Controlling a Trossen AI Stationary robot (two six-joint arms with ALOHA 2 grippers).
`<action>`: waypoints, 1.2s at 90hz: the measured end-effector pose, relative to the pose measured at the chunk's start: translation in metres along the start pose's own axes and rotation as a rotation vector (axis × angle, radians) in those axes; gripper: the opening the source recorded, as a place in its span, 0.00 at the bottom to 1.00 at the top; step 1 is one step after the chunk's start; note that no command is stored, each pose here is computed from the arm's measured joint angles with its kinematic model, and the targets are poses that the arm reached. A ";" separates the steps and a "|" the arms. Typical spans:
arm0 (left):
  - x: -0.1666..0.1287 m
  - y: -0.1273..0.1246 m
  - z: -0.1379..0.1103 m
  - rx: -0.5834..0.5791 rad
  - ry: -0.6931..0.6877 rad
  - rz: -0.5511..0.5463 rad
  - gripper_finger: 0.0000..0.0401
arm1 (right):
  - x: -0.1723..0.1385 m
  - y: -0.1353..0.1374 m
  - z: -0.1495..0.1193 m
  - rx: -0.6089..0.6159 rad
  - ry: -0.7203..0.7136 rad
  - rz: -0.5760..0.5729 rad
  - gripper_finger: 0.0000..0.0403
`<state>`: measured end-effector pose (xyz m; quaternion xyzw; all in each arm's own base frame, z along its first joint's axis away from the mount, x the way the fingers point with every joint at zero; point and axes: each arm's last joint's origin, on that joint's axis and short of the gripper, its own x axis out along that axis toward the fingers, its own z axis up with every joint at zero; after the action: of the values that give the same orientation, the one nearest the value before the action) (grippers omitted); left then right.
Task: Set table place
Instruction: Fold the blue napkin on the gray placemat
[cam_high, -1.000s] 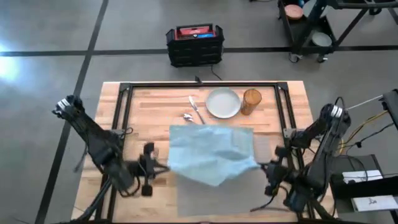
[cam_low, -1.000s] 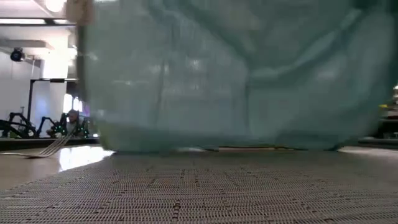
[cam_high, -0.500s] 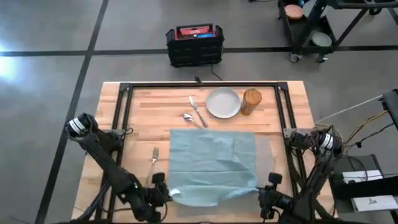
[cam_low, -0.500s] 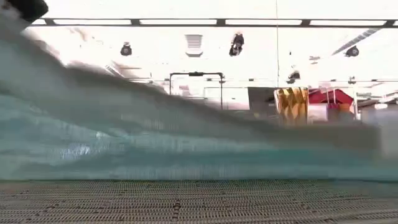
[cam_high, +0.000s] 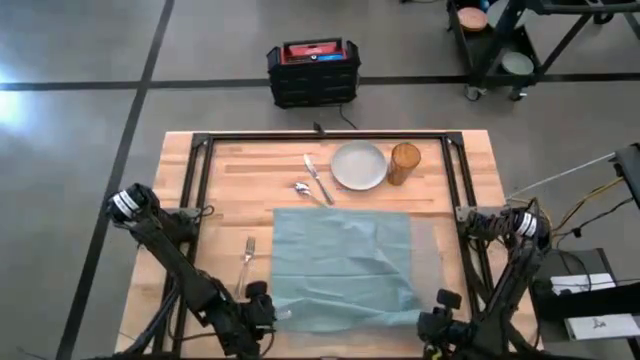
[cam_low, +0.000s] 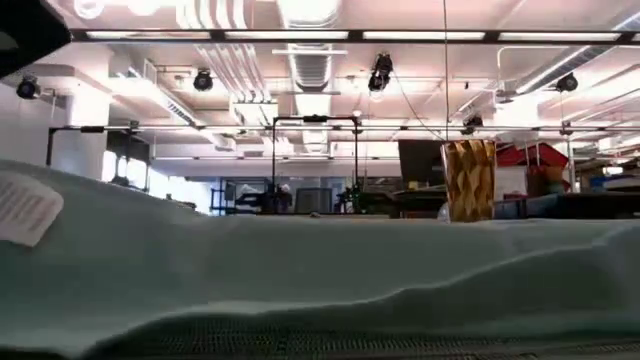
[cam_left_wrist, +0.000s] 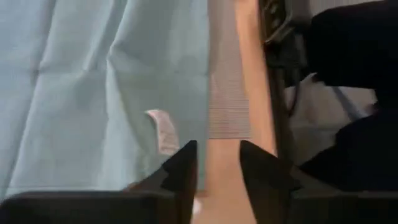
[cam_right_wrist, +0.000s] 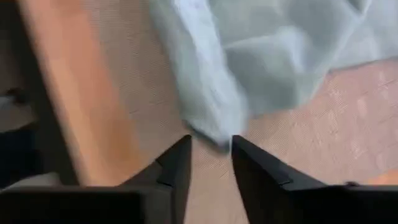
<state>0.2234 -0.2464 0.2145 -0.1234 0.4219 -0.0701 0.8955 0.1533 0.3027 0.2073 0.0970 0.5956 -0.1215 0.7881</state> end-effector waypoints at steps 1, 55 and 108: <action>-0.001 0.000 0.001 -0.002 -0.002 -0.003 0.36 | -0.003 0.000 0.001 0.003 0.001 0.013 0.34; 0.029 0.072 0.049 0.014 -0.077 0.306 0.47 | 0.020 -0.035 0.039 0.034 -0.070 -0.009 0.44; 0.022 0.078 0.065 0.002 0.066 0.177 0.43 | 0.012 -0.043 0.055 0.016 -0.128 0.087 0.34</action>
<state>0.2892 -0.1656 0.2166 -0.0826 0.4605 0.0047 0.8838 0.1937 0.2443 0.2102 0.1213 0.5380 -0.0978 0.8284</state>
